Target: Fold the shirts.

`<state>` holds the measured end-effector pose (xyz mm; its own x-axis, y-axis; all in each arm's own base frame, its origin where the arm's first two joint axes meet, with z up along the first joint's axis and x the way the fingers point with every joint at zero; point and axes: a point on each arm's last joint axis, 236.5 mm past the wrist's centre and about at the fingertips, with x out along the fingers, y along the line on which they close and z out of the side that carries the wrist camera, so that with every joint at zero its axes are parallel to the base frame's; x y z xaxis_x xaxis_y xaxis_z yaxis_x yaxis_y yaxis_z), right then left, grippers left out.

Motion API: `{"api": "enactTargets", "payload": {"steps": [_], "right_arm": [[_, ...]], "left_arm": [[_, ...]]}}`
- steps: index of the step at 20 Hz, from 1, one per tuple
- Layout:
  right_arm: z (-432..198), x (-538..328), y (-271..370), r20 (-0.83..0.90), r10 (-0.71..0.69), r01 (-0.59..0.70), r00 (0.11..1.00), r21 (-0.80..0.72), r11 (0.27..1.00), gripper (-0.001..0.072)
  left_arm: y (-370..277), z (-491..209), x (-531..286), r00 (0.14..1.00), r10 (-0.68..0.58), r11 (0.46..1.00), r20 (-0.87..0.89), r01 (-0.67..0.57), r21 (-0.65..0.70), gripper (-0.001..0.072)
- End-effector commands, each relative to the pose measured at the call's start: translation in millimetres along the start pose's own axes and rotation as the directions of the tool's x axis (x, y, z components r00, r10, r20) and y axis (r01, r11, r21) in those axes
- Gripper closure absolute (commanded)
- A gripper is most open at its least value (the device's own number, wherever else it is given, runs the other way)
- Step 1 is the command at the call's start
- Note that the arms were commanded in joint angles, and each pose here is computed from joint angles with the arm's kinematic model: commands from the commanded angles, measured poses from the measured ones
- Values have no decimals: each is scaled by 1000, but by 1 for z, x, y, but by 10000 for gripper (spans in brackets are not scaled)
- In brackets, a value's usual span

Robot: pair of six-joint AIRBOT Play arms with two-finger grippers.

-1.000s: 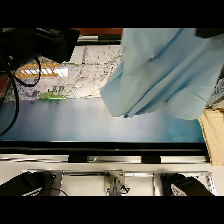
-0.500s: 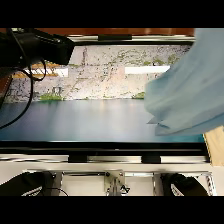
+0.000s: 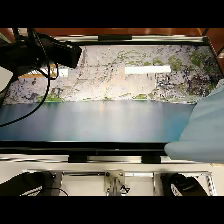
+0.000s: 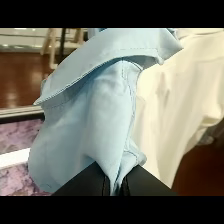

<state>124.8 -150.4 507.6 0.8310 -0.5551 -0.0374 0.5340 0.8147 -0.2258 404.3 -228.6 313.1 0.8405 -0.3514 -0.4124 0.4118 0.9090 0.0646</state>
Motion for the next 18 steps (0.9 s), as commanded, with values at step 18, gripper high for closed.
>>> {"api": "enactTargets", "payload": {"steps": [18], "right_arm": [[-51,-58,-117,-177,-450,468,875,75,881,638]], "left_arm": [[0,0,2,1000,0,1000,3,0,1,28]]}}
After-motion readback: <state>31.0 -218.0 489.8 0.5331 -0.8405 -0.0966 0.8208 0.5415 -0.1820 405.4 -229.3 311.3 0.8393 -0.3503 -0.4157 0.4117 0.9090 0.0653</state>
